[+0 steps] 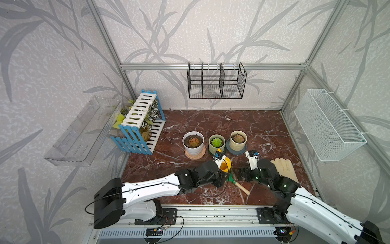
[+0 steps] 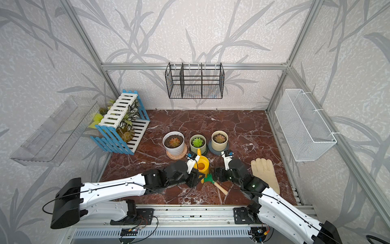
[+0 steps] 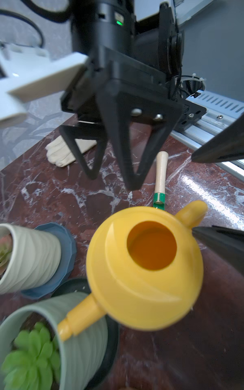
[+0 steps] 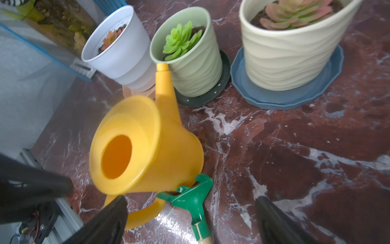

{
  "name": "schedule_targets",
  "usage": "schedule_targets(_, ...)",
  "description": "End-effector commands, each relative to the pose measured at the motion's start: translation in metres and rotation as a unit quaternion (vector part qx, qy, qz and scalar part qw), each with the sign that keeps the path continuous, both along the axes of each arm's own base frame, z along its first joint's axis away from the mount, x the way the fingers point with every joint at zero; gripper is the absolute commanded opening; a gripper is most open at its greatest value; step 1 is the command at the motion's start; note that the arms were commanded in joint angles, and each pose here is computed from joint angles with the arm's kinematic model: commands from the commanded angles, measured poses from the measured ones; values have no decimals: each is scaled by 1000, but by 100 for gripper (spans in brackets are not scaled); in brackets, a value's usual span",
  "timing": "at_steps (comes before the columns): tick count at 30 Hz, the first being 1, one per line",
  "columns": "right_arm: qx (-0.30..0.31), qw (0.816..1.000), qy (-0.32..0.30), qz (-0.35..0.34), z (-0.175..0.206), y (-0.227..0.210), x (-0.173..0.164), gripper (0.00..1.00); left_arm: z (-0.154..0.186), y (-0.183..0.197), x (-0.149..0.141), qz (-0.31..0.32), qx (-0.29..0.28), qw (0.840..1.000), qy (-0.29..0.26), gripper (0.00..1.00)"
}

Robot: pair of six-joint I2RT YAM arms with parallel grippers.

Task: Water the succulent around the soil edge
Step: Place the watering can at the center of the board, then pick up the watering can from the center of the board.

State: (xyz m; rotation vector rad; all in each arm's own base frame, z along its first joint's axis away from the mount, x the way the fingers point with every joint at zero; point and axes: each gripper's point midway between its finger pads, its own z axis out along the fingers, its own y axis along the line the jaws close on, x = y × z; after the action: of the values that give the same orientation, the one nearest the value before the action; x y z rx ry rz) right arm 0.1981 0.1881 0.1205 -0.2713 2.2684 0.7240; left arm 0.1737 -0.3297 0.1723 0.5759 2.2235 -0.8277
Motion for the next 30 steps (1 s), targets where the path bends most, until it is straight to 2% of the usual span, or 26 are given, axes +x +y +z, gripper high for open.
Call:
schedule_targets(1,-20,999,-16,45,-5,16,-16,95,12,42,16,81,17,996,-43,53)
schedule_targets(5,-48,995,-31,82,-13,39,-28,96,31,77,25,144,-2,986,-85,58)
schedule_targets(10,-95,988,-62,101,-15,61,-28,93,41,100,28,178,6,979,-100,59)
schedule_targets(15,-113,986,-74,97,-24,70,-19,76,41,109,28,188,11,977,-101,59)
schedule_targets(23,-134,985,-89,58,-30,60,-7,51,36,114,27,195,17,976,-99,60)
schedule_targets(30,-133,982,-91,103,-32,74,-13,36,37,118,29,199,22,974,-105,61)
